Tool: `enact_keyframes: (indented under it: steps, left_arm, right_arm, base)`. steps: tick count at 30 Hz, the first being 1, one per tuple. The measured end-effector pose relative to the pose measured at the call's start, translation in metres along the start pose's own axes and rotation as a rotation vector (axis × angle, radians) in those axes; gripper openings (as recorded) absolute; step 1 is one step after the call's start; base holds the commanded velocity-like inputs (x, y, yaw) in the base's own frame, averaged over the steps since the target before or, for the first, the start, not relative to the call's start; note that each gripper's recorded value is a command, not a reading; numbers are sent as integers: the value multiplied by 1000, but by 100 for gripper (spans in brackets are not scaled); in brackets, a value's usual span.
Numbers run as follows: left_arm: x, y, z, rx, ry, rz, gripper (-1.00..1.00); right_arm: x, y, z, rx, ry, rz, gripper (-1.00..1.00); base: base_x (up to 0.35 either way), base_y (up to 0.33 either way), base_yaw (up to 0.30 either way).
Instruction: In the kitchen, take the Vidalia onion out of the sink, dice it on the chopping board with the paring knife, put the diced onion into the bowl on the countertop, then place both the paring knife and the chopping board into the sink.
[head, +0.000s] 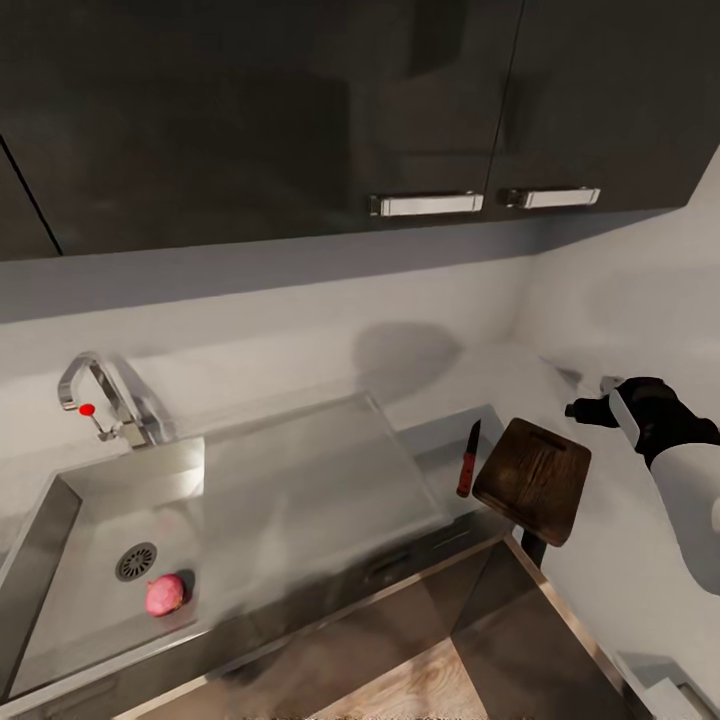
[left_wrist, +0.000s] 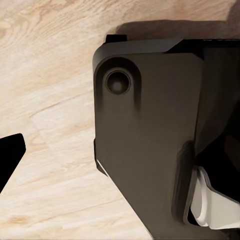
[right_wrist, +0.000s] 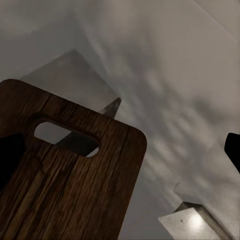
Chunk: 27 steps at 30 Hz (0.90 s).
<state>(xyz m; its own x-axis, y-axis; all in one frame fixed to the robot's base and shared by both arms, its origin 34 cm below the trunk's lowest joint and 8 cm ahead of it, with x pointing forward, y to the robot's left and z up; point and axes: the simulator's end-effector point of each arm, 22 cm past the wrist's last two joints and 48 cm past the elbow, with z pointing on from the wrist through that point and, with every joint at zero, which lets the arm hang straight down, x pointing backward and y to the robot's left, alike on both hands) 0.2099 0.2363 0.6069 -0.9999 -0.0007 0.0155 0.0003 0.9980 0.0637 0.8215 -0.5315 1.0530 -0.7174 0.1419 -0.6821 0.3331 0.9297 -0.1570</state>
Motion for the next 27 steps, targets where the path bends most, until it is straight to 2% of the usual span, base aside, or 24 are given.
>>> enact_keyframes:
  steps: [12, 20, 27]
  left_arm:
    - [6, 1, 2, -1, 16, 1, 100]
    - [8, 0, 2, 0, 19, 2, 100]
    - [8, 1, 2, -1, 19, 1, 100]
  right_arm:
    - [7, 2, 9, 2, 14, -5, 100]
    - [9, 2, 10, 3, 17, -7, 100]
    - [9, 2, 11, 3, 18, -7, 100]
  base:
    - [1, 0, 0]
    - [157, 45, 0]
    - [33, 7, 0]
